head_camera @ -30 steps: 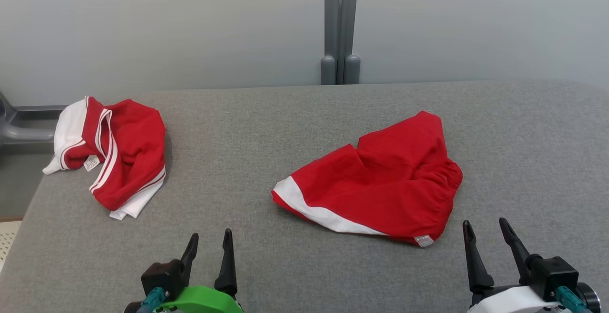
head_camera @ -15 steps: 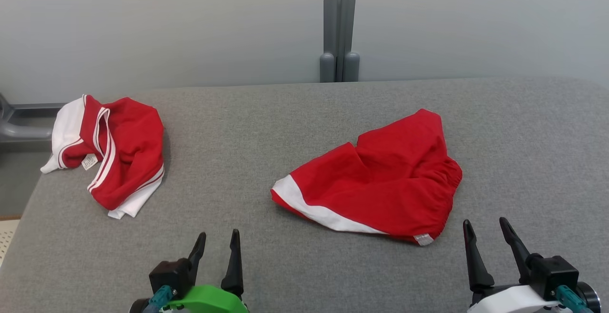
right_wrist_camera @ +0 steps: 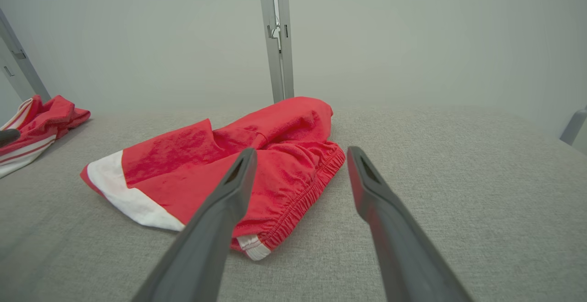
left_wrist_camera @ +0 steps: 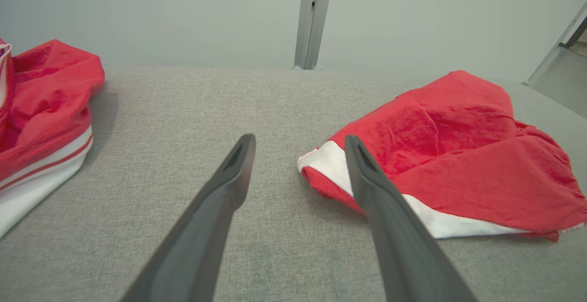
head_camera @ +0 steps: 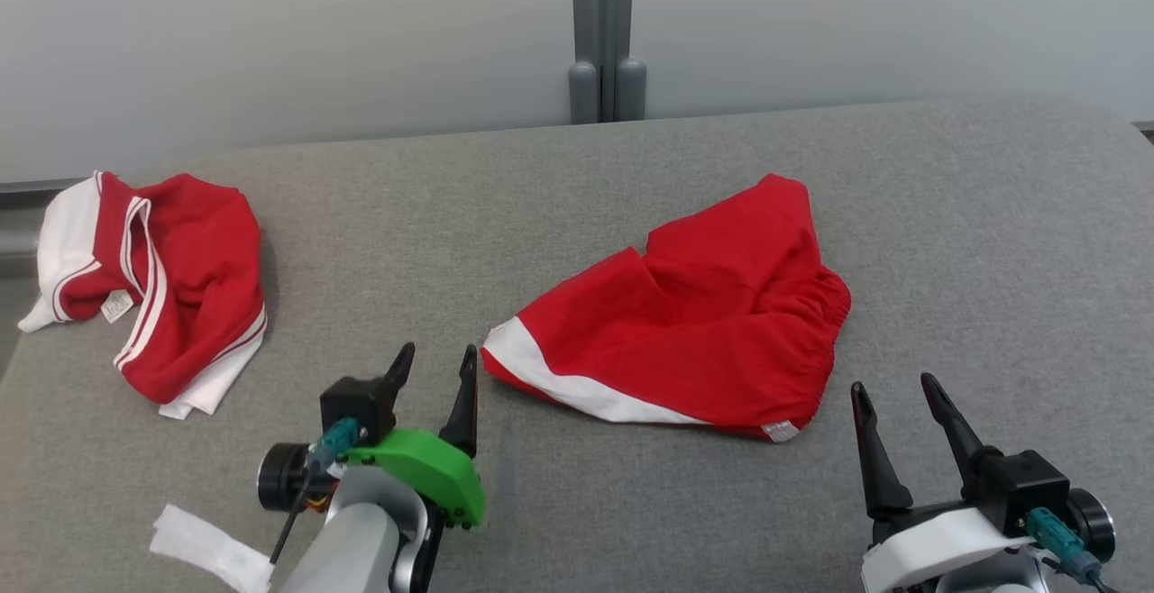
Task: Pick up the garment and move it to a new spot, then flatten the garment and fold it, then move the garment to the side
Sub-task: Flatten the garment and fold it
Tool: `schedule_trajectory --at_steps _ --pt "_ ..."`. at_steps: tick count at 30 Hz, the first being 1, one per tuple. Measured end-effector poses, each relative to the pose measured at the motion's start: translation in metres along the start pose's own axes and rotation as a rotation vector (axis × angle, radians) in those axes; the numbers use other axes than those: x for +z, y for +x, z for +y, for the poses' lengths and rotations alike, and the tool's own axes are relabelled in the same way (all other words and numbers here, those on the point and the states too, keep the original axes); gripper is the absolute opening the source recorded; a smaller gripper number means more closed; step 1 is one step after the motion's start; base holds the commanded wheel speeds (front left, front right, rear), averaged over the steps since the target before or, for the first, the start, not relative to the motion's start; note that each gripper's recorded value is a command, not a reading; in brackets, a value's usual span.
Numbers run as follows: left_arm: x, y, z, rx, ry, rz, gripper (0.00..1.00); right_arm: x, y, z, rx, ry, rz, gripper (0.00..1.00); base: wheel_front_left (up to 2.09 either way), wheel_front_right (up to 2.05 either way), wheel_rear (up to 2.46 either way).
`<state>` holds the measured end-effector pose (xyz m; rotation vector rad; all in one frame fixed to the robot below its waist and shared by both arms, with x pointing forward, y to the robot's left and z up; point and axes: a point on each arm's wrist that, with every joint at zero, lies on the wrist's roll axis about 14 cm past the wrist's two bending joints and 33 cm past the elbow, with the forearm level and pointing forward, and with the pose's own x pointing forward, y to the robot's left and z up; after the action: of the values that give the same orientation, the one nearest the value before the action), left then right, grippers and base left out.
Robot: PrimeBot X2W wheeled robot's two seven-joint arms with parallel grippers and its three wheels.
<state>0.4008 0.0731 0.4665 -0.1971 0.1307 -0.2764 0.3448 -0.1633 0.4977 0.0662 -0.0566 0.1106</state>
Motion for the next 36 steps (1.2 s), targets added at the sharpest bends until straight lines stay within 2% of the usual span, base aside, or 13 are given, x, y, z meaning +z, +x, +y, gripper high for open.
schedule_trajectory --at_steps 3,11,22,23,24,25,31,36 --pt "-0.001 0.021 0.002 -0.007 0.033 0.033 1.0 0.0 0.006 -0.003 -0.008 -0.008 0.0 1.0 0.0 0.0 0.0" --pt "-0.042 0.052 0.01 -0.015 0.058 0.216 1.0 -0.014 0.011 -0.02 -0.054 -0.014 0.045 1.0 0.0 0.0 0.0" --pt "-0.078 0.059 -0.005 -0.101 0.062 0.343 1.0 -0.025 0.014 -0.027 -0.077 -0.012 0.082 1.0 0.0 0.0 0.0" --pt "-0.079 0.059 -0.005 -0.104 0.061 0.349 0.62 -0.025 0.015 -0.027 -0.077 -0.01 0.081 1.0 0.0 0.0 0.0" --pt "-0.079 0.059 -0.007 -0.11 0.062 0.352 0.15 -0.025 0.016 -0.027 -0.075 -0.006 0.079 1.0 0.0 0.0 0.0" --pt "-0.079 0.059 -0.008 -0.114 0.065 0.353 0.0 -0.025 0.016 -0.026 -0.074 -0.006 0.078 1.0 0.0 0.0 0.0" --pt "-0.063 0.066 -0.013 -0.099 0.053 0.287 0.0 -0.023 0.019 -0.028 -0.078 -0.006 0.071 1.0 0.0 0.0 0.0" --pt "-0.036 0.071 -0.003 -0.024 0.031 0.194 0.0 -0.022 0.021 -0.026 -0.071 0.002 0.065 1.0 0.0 0.0 0.0"
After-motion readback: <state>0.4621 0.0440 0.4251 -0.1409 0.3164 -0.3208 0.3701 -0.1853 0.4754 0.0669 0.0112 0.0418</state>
